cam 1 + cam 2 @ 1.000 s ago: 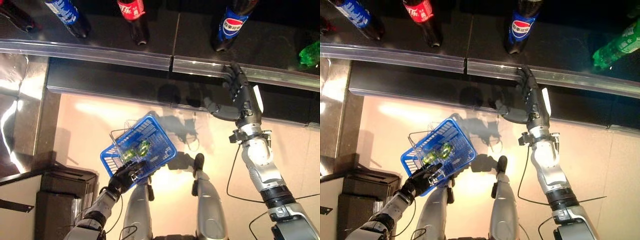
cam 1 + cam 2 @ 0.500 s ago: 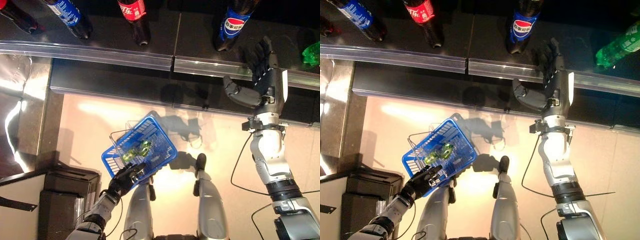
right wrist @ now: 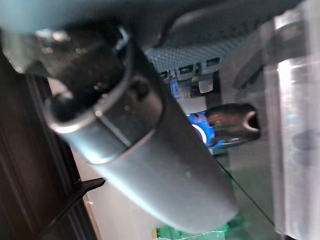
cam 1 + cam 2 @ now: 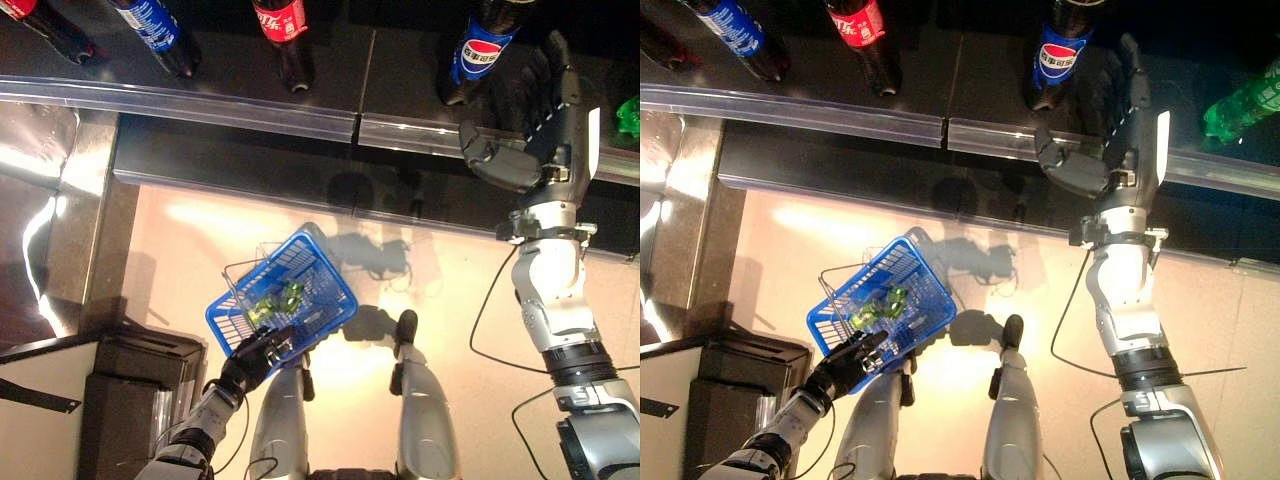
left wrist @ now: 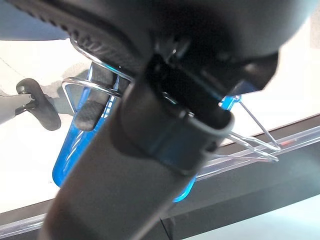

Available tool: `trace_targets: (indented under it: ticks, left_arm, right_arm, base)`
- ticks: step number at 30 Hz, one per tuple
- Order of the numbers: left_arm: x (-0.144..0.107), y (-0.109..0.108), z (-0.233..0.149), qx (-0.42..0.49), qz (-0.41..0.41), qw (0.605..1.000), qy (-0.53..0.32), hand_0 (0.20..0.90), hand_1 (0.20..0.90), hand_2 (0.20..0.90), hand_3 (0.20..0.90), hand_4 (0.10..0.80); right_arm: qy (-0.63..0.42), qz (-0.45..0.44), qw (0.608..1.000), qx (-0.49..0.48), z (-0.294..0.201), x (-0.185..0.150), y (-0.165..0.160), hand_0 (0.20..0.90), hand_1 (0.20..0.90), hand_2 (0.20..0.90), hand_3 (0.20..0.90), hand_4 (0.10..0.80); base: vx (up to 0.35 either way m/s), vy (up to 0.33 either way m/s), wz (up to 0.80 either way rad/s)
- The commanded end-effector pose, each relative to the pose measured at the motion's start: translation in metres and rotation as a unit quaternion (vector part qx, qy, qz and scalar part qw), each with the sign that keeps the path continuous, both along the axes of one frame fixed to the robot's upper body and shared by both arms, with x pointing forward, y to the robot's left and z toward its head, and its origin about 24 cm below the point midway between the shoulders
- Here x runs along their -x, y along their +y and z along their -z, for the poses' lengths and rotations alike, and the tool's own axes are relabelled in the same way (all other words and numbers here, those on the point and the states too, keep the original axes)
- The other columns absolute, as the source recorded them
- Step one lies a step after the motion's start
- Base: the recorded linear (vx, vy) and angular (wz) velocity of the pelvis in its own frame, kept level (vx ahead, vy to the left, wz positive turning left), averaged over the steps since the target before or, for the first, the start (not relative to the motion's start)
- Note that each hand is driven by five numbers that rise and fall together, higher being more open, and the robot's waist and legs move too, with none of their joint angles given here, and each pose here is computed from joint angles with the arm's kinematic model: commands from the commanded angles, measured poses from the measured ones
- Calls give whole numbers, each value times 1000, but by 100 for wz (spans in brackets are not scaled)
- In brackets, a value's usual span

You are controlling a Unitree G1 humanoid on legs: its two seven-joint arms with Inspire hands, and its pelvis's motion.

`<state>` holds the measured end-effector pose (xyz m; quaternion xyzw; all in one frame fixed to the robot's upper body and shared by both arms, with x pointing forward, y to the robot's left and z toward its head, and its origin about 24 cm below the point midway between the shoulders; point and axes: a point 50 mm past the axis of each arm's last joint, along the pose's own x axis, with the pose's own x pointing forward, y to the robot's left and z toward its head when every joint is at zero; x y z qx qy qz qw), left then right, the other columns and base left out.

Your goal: Pick up the drink and place into the basket.

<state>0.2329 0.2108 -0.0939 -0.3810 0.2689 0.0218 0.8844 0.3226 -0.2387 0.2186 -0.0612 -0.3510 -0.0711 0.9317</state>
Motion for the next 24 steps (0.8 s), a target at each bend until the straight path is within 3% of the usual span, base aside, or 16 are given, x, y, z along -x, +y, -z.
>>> trace_targets:
  ticks: [1, 24]
  left_arm:
    - [22, 23, 3, -23, 18, 1000, -6, 300, 300, 300, 200, 100]
    - [14, 31, -4, -41, 48, 998, 4, 300, 300, 300, 200, 100]
  right_arm:
    - [-128, 1, 992, 5, -66, 12, -6, 900, 900, 900, 900, 800]
    - [-41, 31, 997, -57, -94, -27, -38, 900, 900, 900, 900, 800]
  base:
    - [0, 0, 0]
    - [4, -6, 2]
